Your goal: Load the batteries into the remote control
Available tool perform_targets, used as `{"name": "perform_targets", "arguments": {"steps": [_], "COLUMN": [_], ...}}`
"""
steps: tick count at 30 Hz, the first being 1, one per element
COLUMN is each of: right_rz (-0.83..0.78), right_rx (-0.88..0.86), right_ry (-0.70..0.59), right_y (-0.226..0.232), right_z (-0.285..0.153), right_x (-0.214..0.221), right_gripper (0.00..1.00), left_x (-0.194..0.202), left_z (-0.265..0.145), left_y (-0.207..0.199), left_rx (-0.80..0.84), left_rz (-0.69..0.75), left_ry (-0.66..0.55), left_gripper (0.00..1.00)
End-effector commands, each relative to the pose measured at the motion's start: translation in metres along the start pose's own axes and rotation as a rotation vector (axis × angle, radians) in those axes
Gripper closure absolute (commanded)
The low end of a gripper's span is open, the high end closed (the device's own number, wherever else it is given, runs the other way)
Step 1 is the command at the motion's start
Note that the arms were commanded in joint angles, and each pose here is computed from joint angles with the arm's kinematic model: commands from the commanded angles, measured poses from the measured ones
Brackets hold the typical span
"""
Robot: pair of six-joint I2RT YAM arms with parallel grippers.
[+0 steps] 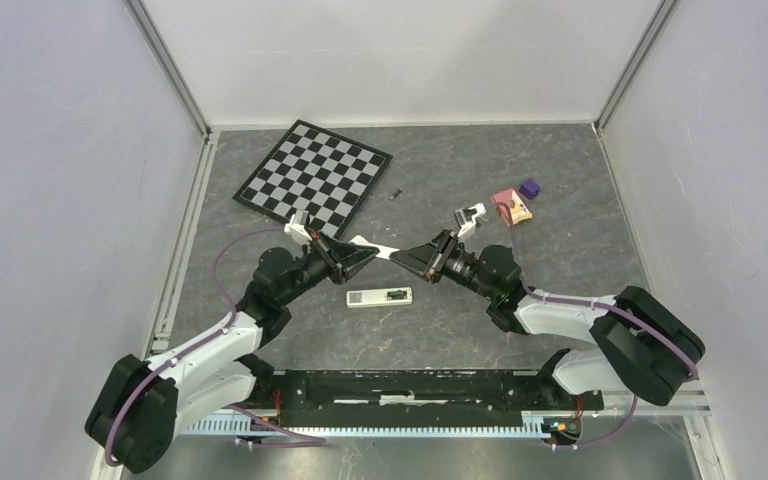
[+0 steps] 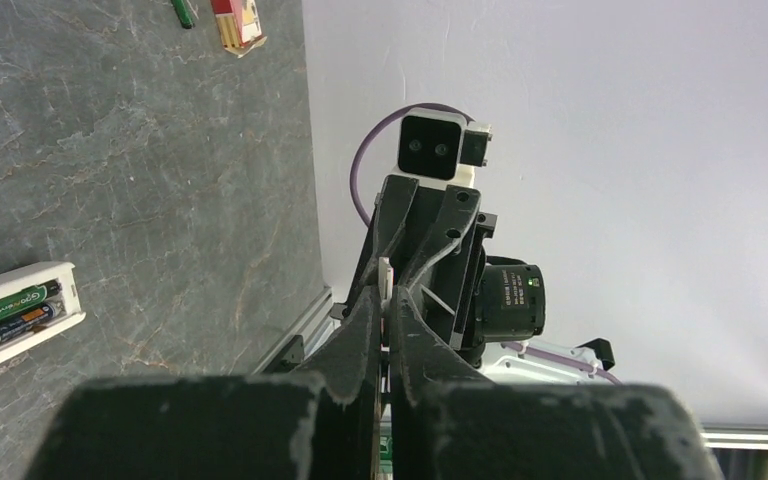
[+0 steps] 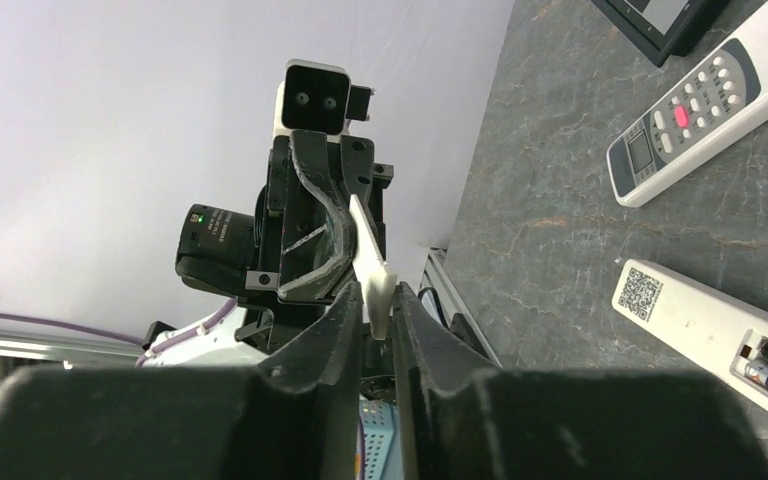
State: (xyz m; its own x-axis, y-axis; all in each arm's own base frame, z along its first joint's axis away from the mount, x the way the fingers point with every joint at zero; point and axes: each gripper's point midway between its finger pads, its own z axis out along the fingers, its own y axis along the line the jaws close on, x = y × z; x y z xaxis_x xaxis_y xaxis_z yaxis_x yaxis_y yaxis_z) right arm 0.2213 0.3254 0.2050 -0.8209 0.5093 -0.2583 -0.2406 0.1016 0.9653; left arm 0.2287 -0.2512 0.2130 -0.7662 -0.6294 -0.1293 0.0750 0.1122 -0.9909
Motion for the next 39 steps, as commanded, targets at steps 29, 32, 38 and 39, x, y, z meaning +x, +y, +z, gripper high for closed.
{"name": "perform_targets", "arguments": {"steps": [29,32,38,39], "right_rz": [-0.273,-0.262,-0.228,-0.224], "right_rx": [0.341,0.332,0.249,0.251], "right_ry": [0.147,0.162,0.170,0.173], "right_y": [-0.106,-0.109,-0.099,-0.100], "right_z": [-0.039,-0.036,-0.028,-0.027], "right_x": [0.025,0.029,0.034,0.035], "right_gripper": [1.00,1.00,1.00,1.00], "left_x": [-0.004,-0.002,-0.002,-0.002], "left_z": [-0.067,-0.066,-0.066,-0.067], "left_y": [0.155,0.159,0.169,0.171], "left_rx": [-0.774,-0.772,-0.795,-0.799], "left_rz": [0.333,0.329,0.332,0.330], "left_ry": [0.159,0.171,0.185,0.190], "left_gripper": [0.12,0.17,0.21,0.22]}}
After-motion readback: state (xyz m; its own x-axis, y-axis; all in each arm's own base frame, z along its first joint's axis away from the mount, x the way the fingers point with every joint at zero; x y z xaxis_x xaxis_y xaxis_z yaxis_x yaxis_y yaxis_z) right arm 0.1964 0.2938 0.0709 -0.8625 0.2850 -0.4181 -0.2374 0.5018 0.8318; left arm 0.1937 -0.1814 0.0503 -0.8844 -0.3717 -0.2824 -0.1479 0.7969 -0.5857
